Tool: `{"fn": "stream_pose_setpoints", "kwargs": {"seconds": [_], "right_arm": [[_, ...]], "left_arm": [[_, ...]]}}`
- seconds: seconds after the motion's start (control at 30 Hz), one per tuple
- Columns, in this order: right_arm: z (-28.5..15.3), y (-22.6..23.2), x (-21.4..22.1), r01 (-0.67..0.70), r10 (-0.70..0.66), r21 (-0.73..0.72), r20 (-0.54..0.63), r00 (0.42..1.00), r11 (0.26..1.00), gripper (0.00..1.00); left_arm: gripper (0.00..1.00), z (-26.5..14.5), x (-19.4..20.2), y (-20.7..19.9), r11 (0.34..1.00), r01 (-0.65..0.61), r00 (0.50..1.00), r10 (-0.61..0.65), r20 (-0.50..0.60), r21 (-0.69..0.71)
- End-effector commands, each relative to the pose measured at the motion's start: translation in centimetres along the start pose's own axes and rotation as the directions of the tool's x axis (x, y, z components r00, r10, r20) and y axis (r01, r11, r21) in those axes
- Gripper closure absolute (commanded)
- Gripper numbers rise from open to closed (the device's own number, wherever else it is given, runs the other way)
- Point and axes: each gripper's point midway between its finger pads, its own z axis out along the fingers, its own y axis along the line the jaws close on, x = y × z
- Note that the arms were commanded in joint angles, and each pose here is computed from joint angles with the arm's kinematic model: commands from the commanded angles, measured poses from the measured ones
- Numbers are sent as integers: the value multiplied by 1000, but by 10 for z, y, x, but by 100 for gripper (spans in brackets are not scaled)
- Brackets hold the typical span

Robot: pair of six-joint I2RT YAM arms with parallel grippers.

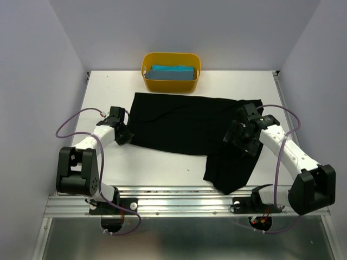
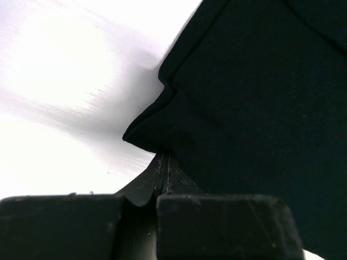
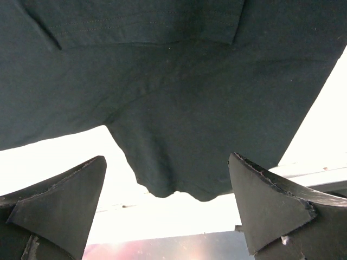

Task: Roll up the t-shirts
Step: Fold the T-shirt at the center of the board.

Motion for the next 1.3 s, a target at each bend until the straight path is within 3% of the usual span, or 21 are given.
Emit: {"fn": "stream_pose_setpoints", "kwargs": {"seconds": [0.0, 0.33, 0.53, 0.67, 0.9, 1.0, 1.27], "right_arm": [[-13, -1, -5, 60, -59, 52, -31, 998, 997, 0], [15, -36, 28, 31, -8, 185, -123, 992, 982, 0], [26, -29, 65, -54, 65, 56, -212, 975, 997, 0], [30, -49, 96, -90, 110, 87, -262, 959, 992, 3], [30, -73, 105, -75, 133, 208, -281, 951, 975, 4], [34, -73, 107, -69, 126, 201, -286, 950, 977, 8], [44, -63, 104, -77, 117, 157, -266, 957, 985, 35]], "left_arm": [[100, -21, -27, -10, 1000, -11, 996, 9, 85, 26], [100, -26, -31, -13, 999, -12, 993, 6, 117, 51], [100, -28, -33, -11, 998, -20, 991, 13, 133, 51], [100, -30, -34, -13, 998, -34, 990, 26, 136, 57], [100, -34, -44, -12, 999, -36, 985, 29, 172, 36], [100, -31, -42, -10, 999, -31, 986, 26, 165, 28], [100, -29, -40, -9, 999, -32, 987, 29, 155, 20]]}}
